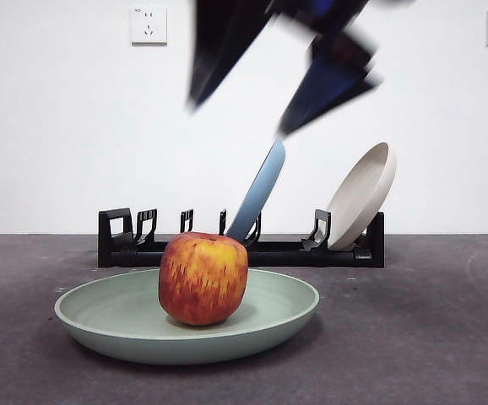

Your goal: Take the green plate from the plate rack,put the plate on the table,take the apple from the table,put the apple in the plate

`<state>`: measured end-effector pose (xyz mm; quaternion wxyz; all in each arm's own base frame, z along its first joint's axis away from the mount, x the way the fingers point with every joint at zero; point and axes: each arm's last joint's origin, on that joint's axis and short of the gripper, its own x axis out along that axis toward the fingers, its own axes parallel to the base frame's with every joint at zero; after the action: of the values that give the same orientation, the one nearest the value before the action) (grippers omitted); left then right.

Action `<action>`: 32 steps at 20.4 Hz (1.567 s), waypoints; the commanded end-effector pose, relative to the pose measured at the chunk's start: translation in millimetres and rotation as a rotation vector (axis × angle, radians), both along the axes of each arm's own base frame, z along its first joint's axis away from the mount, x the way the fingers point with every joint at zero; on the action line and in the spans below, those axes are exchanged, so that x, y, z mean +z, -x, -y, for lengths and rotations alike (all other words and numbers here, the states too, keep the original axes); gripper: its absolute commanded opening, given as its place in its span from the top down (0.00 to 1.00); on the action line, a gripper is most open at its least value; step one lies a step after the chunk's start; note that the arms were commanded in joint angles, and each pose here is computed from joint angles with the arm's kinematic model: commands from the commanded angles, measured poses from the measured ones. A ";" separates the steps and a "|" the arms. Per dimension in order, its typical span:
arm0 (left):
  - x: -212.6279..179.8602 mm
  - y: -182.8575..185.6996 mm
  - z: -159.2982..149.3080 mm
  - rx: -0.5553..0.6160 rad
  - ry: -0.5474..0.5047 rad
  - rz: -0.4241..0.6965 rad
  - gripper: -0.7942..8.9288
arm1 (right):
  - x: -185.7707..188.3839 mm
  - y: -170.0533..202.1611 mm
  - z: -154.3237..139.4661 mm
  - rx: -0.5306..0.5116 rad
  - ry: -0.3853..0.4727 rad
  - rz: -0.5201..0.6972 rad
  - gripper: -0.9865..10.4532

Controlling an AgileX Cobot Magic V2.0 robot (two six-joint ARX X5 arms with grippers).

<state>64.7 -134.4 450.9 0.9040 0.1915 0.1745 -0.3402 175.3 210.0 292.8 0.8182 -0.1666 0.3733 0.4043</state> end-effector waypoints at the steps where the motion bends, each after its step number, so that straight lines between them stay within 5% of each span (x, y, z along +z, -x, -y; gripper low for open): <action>1: -1.2 0.4 -0.5 0.008 0.001 -0.009 0.66 | 24.4 27.0 31.1 0.000 -0.013 -0.003 0.36; 7: -6.1 1.6 -3.3 0.022 -0.027 -0.055 0.66 | 47.8 73.0 85.5 -0.003 0.010 -0.039 0.36; 11: -9.5 2.8 -5.1 0.029 -0.033 -0.103 0.66 | 48.5 94.0 106.2 0.029 0.010 -0.166 0.36; 22: -16.1 9.1 -5.4 -0.097 -0.013 -0.299 0.66 | 45.2 109.8 119.2 0.094 0.025 -0.328 0.37; 24: -16.9 9.4 -6.0 -0.089 -0.016 -0.309 0.68 | 45.2 109.8 119.2 0.094 0.025 -0.328 0.47; 27: -18.1 9.7 -7.1 -0.081 -0.029 -0.319 0.95 | 45.2 109.8 119.2 0.094 0.025 -0.328 0.82; 28: -18.5 9.8 -7.4 -0.080 -0.034 -0.320 0.92 | 45.2 109.8 119.2 0.097 0.026 -0.325 0.94; 32: -18.9 9.9 -7.9 -0.079 -0.040 -0.323 0.93 | 46.1 108.8 118.1 0.100 0.015 -0.310 0.92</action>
<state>55.1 -126.8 432.7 0.8459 0.1611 0.3144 -0.3996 66.1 91.2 340.4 0.7282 -0.1267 0.4902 0.4618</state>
